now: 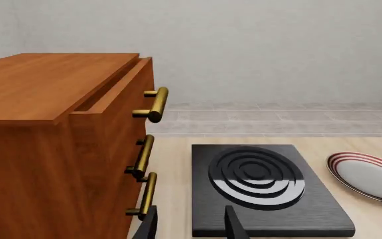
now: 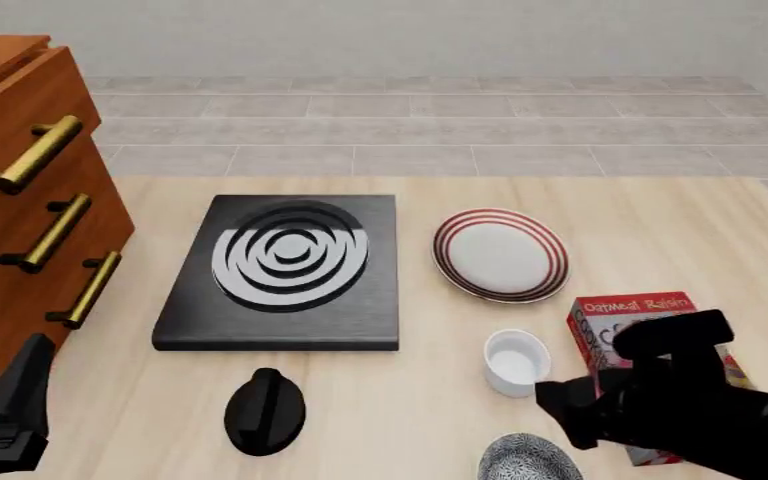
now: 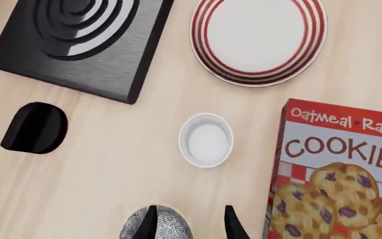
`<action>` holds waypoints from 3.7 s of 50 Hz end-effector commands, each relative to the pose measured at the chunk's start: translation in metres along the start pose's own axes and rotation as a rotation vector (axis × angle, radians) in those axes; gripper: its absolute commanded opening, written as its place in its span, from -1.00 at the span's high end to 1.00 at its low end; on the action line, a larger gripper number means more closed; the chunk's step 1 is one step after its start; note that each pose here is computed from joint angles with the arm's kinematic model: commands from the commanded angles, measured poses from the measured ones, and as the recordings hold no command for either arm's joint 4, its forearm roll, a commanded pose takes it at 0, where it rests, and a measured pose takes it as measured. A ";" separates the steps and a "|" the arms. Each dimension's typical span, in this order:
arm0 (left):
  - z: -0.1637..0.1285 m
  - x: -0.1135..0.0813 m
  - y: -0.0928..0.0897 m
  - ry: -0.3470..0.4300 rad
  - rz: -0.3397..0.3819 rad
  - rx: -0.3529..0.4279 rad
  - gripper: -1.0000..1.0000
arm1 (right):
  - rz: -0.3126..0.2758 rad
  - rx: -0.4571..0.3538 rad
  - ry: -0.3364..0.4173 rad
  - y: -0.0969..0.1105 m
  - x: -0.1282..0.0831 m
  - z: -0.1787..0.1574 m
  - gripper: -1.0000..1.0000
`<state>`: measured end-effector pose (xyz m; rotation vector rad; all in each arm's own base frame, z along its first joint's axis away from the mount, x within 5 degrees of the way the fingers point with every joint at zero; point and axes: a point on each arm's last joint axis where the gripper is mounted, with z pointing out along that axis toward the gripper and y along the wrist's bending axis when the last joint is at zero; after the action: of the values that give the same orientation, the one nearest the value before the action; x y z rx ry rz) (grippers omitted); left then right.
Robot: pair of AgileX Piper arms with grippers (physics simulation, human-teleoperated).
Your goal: Pick the akita bowl next to the ramekin and place it on the plate.
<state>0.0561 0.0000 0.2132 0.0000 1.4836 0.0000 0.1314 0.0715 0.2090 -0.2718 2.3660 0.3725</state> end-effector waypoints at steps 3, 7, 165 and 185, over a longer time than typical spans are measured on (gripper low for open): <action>0.000 0.000 0.000 0.000 0.000 0.000 -1.00 | 0.015 0.003 0.032 -0.002 0.013 0.005 -1.00; 0.000 0.000 0.000 0.000 0.000 0.000 -1.00 | 0.020 0.001 0.038 -0.002 0.015 0.006 -1.00; 0.000 0.000 0.000 0.000 0.000 0.000 -1.00 | 0.062 0.011 0.005 -0.011 0.034 0.007 1.00; 0.000 0.000 0.000 0.000 0.000 0.000 -1.00 | 0.066 0.016 -0.086 -0.011 0.013 -0.017 1.00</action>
<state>0.0561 0.0000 0.2132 0.0000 1.4836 0.0000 0.1152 0.0572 0.1920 -0.1908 2.3478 0.3764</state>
